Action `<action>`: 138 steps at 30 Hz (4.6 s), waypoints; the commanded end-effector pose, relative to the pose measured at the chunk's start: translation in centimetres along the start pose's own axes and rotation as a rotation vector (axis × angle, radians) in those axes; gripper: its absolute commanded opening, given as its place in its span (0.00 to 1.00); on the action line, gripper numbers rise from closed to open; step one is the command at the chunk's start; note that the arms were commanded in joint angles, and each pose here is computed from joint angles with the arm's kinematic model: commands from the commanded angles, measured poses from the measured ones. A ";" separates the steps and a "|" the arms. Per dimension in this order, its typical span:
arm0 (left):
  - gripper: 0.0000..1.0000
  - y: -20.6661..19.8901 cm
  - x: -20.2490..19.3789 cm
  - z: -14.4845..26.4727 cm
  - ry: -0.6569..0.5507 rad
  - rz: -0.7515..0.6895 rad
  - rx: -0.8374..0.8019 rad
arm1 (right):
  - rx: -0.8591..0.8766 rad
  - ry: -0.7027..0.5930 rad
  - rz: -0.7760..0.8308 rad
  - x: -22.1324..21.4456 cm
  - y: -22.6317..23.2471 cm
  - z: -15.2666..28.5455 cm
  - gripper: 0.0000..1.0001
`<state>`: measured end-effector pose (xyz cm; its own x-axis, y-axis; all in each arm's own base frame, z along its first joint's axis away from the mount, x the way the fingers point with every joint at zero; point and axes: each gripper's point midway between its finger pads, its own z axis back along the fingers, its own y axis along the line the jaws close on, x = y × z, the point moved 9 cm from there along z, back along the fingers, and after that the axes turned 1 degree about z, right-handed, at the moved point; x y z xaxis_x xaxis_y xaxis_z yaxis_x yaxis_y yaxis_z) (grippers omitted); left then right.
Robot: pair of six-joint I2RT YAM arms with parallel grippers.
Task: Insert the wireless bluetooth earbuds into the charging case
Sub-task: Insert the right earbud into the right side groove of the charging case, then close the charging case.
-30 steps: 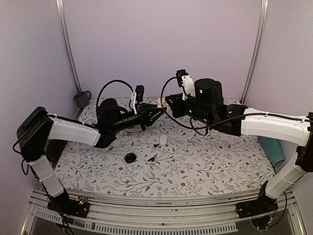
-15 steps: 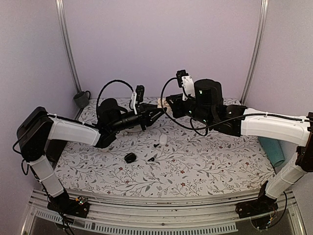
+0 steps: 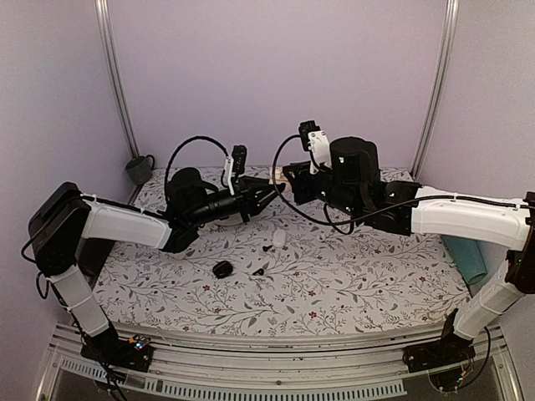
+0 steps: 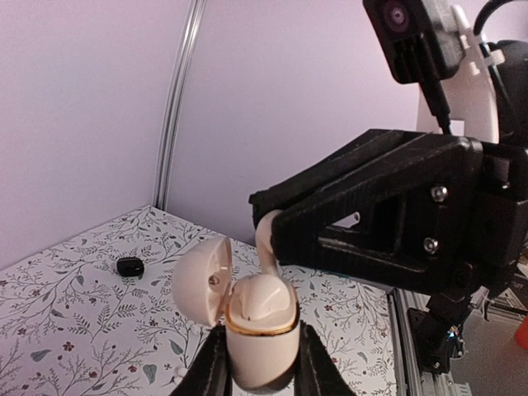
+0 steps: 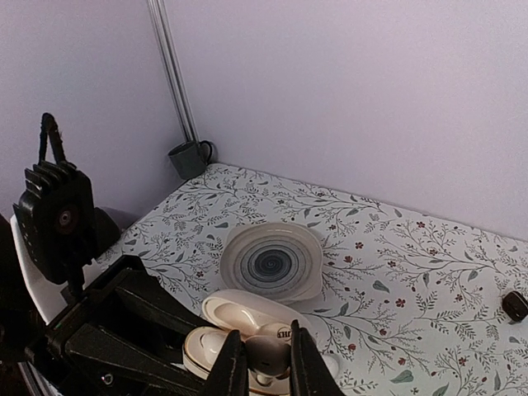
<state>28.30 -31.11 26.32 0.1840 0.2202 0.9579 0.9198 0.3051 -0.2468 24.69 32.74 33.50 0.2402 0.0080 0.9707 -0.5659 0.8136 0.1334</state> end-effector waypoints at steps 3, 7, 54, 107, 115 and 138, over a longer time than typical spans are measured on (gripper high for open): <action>0.00 -0.6 3.2 0.0 -0.100 -0.025 0.002 | -0.010 0.015 0.031 -0.8 0.3 0.0 0.14; 0.00 -0.6 3.4 0.1 -0.110 -0.024 0.008 | -0.022 0.021 0.039 -1.0 0.2 0.0 0.14; 0.00 -0.7 4.1 0.9 -0.156 -0.020 0.009 | -0.037 0.054 0.091 -1.5 0.0 0.2 0.14; 0.00 -3.2 2.2 3.4 -0.080 -0.121 -0.314 | 0.547 0.076 -0.177 0.4 -3.4 4.6 0.58; 0.00 -3.5 2.1 3.4 -0.068 -0.119 -0.355 | 0.577 0.062 -0.213 0.7 -3.2 4.0 0.63; 0.00 -2.1 1.8 2.6 -0.029 -0.053 -0.275 | 1.029 0.173 -0.364 1.8 -0.7 2.8 0.75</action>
<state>24.80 -29.29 26.91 0.1239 0.2099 0.9698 0.9915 0.0134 -0.1295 24.18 30.85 33.39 0.6256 0.0271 0.7797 -0.7801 0.0175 0.6254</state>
